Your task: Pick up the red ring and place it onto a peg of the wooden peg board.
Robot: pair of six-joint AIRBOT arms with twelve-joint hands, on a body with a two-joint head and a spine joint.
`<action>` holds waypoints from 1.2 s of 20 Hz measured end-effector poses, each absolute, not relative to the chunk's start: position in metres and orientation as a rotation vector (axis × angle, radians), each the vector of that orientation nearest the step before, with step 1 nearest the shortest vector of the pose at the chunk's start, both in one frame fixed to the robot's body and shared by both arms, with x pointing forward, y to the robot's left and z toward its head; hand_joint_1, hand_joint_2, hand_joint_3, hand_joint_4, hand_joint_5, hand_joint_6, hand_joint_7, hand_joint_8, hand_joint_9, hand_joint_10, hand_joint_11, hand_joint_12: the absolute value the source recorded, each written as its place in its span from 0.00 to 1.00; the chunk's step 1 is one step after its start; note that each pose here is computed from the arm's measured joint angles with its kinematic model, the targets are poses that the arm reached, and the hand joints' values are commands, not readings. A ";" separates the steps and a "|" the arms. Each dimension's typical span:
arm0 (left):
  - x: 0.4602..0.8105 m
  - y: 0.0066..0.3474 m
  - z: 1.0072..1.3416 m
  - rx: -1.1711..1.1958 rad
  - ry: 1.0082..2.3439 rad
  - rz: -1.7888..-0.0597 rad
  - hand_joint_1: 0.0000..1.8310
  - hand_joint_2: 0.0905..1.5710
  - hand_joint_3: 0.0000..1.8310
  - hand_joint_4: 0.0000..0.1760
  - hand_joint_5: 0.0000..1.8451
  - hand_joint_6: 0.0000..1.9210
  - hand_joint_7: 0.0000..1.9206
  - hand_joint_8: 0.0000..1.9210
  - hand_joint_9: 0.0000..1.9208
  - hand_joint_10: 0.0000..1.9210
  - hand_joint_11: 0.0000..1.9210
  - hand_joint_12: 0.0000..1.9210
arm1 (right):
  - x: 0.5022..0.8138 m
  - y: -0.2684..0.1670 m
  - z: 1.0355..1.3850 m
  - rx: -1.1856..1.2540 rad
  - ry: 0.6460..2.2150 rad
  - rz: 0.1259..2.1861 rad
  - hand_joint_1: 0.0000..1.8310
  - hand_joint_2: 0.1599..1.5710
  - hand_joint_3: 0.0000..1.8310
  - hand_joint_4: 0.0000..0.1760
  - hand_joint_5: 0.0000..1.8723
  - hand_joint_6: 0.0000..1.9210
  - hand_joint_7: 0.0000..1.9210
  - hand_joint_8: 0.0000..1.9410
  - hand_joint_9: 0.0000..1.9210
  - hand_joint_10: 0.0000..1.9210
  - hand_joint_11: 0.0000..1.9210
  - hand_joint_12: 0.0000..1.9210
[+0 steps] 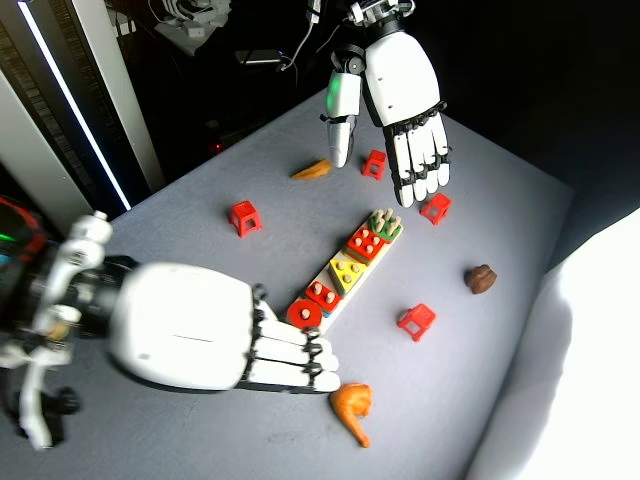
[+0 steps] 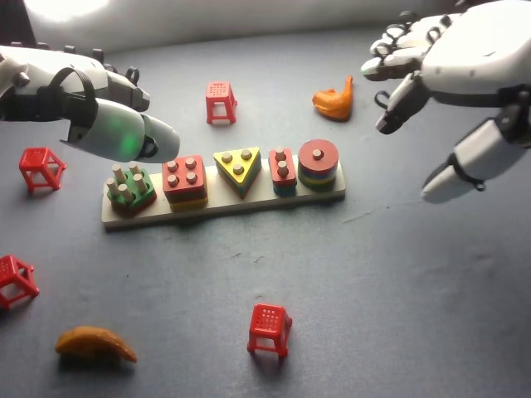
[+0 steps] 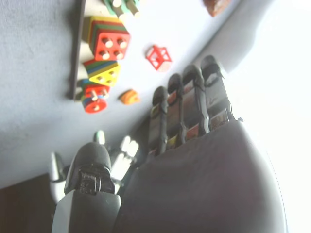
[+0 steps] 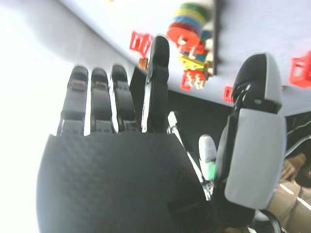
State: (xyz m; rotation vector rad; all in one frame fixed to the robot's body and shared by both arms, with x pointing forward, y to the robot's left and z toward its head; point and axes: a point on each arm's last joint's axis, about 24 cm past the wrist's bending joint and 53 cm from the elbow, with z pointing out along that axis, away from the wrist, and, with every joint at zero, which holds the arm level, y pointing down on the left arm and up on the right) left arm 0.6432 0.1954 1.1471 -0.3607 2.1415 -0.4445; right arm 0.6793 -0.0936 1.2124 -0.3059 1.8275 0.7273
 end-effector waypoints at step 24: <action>0.643 0.200 1.148 -0.368 2.137 -0.440 0.00 0.82 0.00 0.00 0.09 0.00 0.09 0.00 0.08 0.00 0.00 0.12 | 0.626 -0.208 1.236 -0.042 1.763 0.638 0.37 0.90 0.00 0.51 0.61 1.00 0.64 1.00 0.67 1.00 0.77 1.00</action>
